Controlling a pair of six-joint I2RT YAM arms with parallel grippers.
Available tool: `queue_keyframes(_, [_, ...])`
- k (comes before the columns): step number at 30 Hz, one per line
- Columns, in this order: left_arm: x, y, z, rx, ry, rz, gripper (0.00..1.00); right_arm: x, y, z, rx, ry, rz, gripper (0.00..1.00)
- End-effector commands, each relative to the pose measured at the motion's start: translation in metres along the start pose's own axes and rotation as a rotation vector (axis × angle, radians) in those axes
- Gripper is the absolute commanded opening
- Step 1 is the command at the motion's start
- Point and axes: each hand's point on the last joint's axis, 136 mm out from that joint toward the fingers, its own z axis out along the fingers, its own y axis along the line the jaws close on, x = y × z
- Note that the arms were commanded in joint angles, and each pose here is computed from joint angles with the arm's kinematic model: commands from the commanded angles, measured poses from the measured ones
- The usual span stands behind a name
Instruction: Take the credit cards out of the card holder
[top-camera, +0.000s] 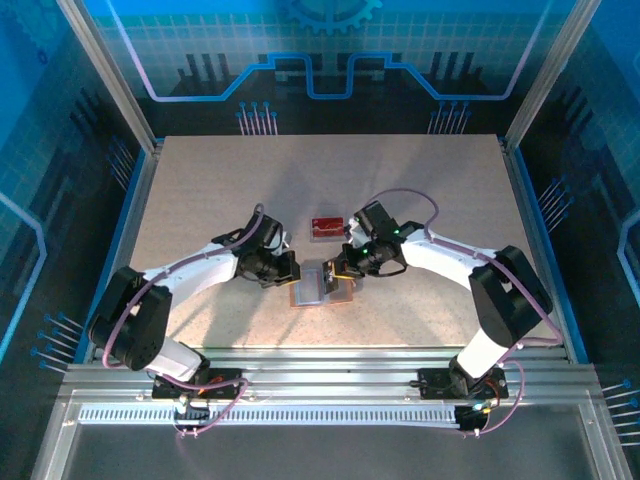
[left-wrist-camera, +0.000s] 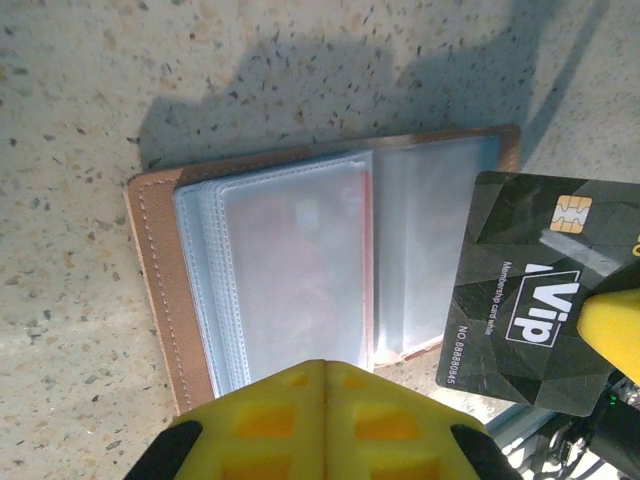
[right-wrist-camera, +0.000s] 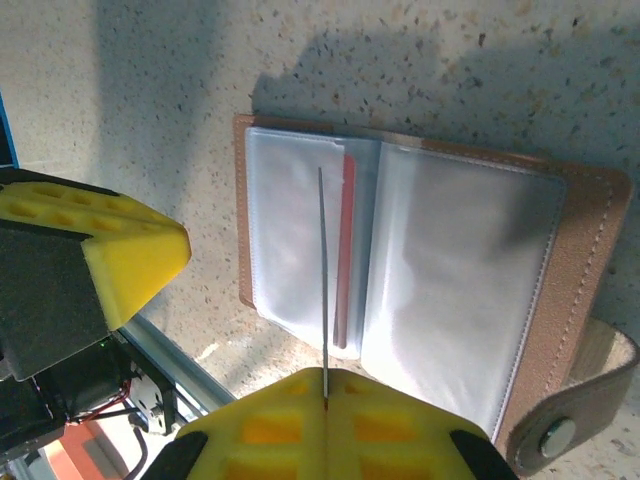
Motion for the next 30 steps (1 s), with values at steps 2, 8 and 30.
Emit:
queue_keyframes(2, [-0.001, 0.006, -0.010, -0.010, -0.020, -0.015, 0.06, -0.007, 0.012, -0.015, -0.002, -0.029, -0.049, 0.04])
queue_keyframes(8, [-0.005, 0.010, -0.017, -0.002, -0.053, -0.031, 0.08, -0.020, 0.016, -0.024, 0.038, -0.026, -0.147, 0.03])
queue_keyframes(30, [-0.002, 0.036, -0.019, -0.009, -0.028, -0.097, 0.13, -0.105, 0.041, -0.051, 0.280, 0.029, -1.109, 0.00])
